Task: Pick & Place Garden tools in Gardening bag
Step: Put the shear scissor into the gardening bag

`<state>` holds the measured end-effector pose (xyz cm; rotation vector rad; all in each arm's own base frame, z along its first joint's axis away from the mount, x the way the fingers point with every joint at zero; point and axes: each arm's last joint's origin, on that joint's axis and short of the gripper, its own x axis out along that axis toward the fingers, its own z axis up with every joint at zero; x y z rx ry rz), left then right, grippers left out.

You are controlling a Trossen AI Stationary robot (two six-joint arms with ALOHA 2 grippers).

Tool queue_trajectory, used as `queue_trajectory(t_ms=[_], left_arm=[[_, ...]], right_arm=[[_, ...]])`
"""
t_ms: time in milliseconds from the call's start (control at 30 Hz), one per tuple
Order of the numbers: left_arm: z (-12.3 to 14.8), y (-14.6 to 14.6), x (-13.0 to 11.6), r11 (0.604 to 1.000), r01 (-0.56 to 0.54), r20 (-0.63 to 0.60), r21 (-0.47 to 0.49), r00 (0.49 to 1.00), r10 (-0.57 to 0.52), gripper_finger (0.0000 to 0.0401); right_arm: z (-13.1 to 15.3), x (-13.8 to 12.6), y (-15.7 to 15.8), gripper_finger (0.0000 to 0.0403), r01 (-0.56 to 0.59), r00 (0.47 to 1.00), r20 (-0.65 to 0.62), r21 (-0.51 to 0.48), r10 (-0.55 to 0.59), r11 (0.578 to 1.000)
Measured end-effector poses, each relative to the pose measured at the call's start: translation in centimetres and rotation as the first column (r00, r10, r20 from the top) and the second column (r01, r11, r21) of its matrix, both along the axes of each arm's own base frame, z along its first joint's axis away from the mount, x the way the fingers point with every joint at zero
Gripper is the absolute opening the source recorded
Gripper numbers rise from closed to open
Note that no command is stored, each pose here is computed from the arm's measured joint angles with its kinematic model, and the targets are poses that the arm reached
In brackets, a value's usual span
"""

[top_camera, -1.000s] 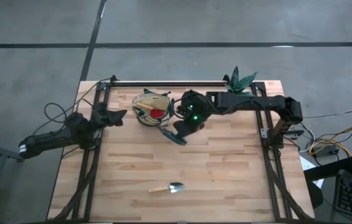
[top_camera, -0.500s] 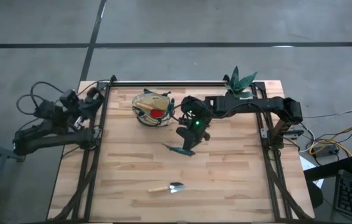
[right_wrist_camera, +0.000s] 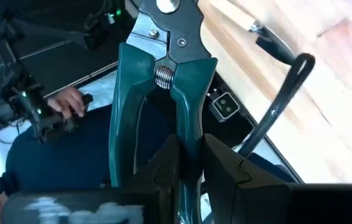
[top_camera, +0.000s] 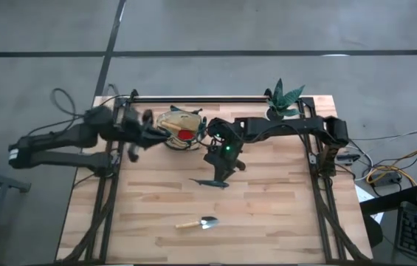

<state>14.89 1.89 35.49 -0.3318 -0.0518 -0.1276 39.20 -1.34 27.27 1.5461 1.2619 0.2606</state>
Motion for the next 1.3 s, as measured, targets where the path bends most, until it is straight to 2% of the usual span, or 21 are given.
queue_trajectory(t_ms=[167, 300, 667, 800, 1300], left_arm=[[0.0, -0.6, 2.2, 0.996, 0.058, -0.045, 0.064, 0.998, -0.055, 0.0109], [-1.0, -1.2, 4.0, 0.992, 0.104, -0.117, 0.076, 0.989, -0.094, 0.0134], [-2.4, -2.7, 7.5, 0.981, 0.178, -0.223, 0.078, 0.962, -0.157, 0.0138], [-3.2, -3.0, 8.4, 0.983, 0.157, -0.263, 0.097, 0.956, -0.127, 0.0138], [-4.3, -3.4, 10.0, 0.981, 0.165, -0.301, 0.104, 0.945, -0.127, 0.0138]], right_arm=[[0.1, 0.3, -1.1, 0.0041, 0.036, 0.999, 0.015, 0.015, -0.036, 0.999], [0.6, 0.6, -2.0, 0.0041, 0.079, 0.996, 0.046, 0.029, -0.081, 0.996], [1.3, 1.2, -2.7, 0.0041, 0.13, 0.988, 0.078, 0.059, -0.134, 0.99], [1.3, 1.2, -2.7, 0.0041, 0.131, 0.988, 0.079, 0.061, -0.136, 0.99], [1.6, 1.4, -2.8, 0.0041, 0.145, 0.985, 0.087, 0.079, -0.151, 0.986]])
